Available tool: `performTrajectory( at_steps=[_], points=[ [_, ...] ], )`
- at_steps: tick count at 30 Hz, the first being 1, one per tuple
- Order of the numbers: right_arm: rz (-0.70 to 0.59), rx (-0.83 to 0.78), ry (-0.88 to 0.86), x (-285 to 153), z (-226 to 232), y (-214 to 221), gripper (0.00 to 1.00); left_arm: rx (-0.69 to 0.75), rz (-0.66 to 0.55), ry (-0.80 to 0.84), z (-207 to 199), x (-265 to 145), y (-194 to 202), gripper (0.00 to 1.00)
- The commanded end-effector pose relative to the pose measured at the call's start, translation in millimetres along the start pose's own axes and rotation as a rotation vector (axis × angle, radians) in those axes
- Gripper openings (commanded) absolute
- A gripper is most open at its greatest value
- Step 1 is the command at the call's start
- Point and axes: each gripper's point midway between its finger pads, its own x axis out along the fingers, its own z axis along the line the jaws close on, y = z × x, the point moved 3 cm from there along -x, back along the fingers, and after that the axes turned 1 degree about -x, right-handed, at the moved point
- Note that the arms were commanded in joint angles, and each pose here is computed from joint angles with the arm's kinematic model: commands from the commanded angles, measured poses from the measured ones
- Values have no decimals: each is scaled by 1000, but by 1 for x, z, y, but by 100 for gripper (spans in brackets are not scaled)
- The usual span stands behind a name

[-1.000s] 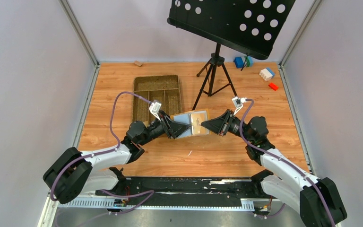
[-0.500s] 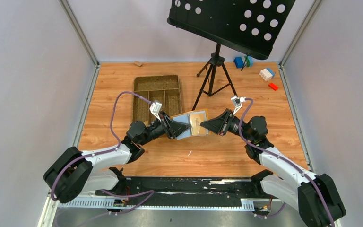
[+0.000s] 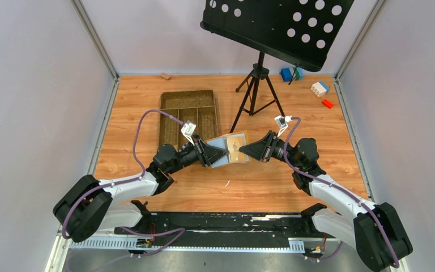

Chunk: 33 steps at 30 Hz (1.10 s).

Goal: Take the credit cards out of the card holder
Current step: Remove the credit card from the card holder.

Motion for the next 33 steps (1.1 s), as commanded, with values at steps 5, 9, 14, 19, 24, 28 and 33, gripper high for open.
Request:
performTrajectory(
  at_steps=[5, 9, 14, 19, 24, 28, 33],
  points=[
    [0, -59, -116, 5, 28, -11, 0, 43, -55, 35, -13, 9, -20, 34],
    [4, -58, -117, 5, 27, -10, 6, 47, -57, 12, -10, 8, -20, 33],
    [5, -60, -121, 5, 28, -9, 8, 59, -34, -109, 8, 7, -18, 28],
    [10, -60, -124, 6, 29, -10, 11, 54, -5, -155, 17, 9, -13, 25],
    [6, -65, -119, 6, 29, -10, 16, 51, -1, -159, 18, 9, -13, 18],
    [-5, -75, -102, 4, 28, -11, 18, 49, -4, -176, 21, 8, -13, 13],
    [-12, -81, -92, 3, 27, -12, 24, 34, -5, -196, 24, 7, -13, 9]
  ],
)
